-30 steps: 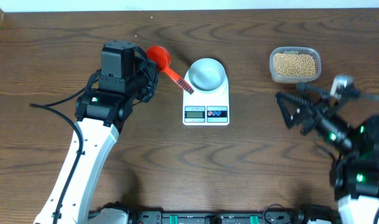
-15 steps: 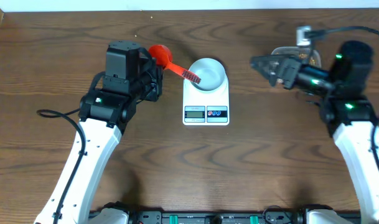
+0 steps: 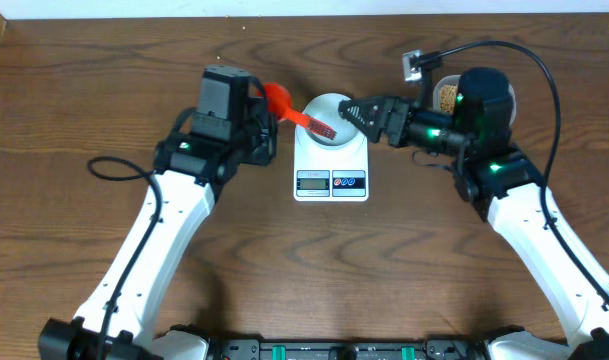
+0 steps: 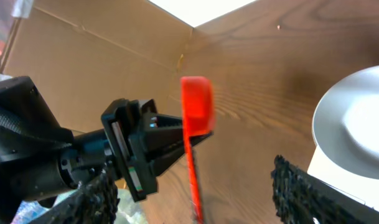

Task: Scoop item into bowl and weigh 50g on scale
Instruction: 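Hand the red scoop from the left gripper to the right gripper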

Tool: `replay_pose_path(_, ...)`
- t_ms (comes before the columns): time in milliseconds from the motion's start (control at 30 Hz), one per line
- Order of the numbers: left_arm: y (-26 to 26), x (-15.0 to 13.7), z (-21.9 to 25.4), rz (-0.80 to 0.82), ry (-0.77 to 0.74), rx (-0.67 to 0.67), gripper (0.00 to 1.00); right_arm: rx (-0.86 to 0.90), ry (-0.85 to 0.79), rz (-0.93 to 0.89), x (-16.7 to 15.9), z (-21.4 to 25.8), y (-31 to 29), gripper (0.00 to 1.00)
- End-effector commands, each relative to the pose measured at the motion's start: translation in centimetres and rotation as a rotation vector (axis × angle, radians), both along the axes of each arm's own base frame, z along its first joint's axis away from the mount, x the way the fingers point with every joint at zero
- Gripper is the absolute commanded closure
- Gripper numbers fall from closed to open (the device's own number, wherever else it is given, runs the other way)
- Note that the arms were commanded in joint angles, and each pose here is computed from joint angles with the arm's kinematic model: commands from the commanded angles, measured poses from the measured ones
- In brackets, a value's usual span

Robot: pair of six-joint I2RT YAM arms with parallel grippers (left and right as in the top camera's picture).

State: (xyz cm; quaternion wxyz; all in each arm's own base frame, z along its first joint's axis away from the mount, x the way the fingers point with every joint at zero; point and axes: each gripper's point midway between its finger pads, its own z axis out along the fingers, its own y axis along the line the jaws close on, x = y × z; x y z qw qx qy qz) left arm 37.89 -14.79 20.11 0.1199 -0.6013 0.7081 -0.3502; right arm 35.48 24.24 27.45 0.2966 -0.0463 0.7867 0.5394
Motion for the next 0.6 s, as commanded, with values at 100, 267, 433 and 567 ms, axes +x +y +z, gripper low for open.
replay_pose_path(100,-1.8,-0.6,-0.5,-0.021,0.047,-0.055,0.93,-0.079,-0.028,-0.01,-0.2,-0.8,1.4,0.3)
replay_pose_path(267,-2.8,-1.1,-0.3,-0.064,0.063,-0.099,0.93,-0.118,-0.111,0.058,-1.3,-0.9,2.9,0.36)
replay_pose_path(433,-3.5,-1.6,-0.1,-0.099,0.077,-0.136,0.93,-0.135,-0.125,0.069,-1.9,-1.1,3.8,0.54)
replay_pose_path(567,-4.0,-1.9,0.0,-0.122,0.085,-0.159,0.93,-0.156,-0.117,0.048,-1.8,-1.5,3.9,0.64)
